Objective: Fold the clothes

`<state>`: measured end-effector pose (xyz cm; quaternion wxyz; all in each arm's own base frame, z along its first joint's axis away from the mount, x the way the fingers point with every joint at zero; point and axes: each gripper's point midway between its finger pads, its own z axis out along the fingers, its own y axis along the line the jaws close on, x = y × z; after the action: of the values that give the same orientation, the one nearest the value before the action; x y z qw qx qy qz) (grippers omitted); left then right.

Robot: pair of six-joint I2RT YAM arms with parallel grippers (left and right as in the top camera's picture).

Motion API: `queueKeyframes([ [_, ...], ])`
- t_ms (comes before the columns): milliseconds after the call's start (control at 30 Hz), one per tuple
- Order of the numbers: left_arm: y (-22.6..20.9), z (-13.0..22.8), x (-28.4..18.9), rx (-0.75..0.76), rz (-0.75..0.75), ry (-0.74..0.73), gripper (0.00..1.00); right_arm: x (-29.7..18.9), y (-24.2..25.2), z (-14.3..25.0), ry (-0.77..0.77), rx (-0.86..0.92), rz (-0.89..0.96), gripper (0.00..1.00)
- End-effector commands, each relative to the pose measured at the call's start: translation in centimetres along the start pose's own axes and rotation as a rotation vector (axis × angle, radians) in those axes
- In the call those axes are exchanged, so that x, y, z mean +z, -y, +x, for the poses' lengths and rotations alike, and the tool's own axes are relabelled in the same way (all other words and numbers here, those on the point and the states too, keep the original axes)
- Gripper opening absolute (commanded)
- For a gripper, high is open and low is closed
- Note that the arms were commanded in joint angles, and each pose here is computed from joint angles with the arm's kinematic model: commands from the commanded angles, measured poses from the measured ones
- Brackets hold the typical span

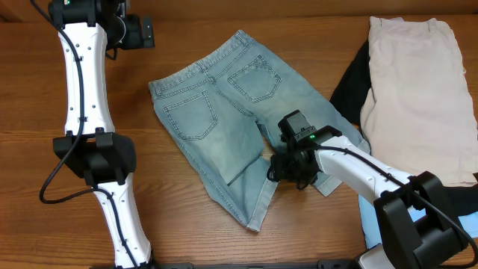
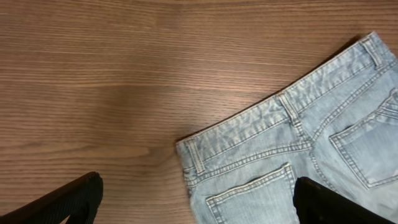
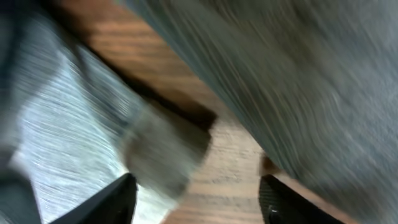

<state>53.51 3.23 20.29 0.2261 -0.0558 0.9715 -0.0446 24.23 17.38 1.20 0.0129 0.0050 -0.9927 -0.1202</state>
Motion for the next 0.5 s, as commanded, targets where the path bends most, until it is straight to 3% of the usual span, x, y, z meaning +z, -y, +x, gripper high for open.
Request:
queueKeyframes([
  [0,-0.42,-0.01,0.01,0.024,-0.028,0.002,1.00,0.00,-0.67,-0.52,0.024,-0.051,-0.022,0.58],
  [167,-0.43,0.01,0.01,0.024,-0.028,0.001,1.00,0.03,-1.58,-0.92,0.045,-0.092,-0.050,0.33],
  [267,-0.43,0.01,0.01,0.024,-0.028,0.001,1.00,0.05,-1.48,-0.74,0.038,-0.090,-0.045,0.04],
  [467,-0.43,0.01,0.01,0.024,-0.028,0.001,1.00,-0.58,-1.14,-0.15,0.023,-0.031,-0.038,0.04],
])
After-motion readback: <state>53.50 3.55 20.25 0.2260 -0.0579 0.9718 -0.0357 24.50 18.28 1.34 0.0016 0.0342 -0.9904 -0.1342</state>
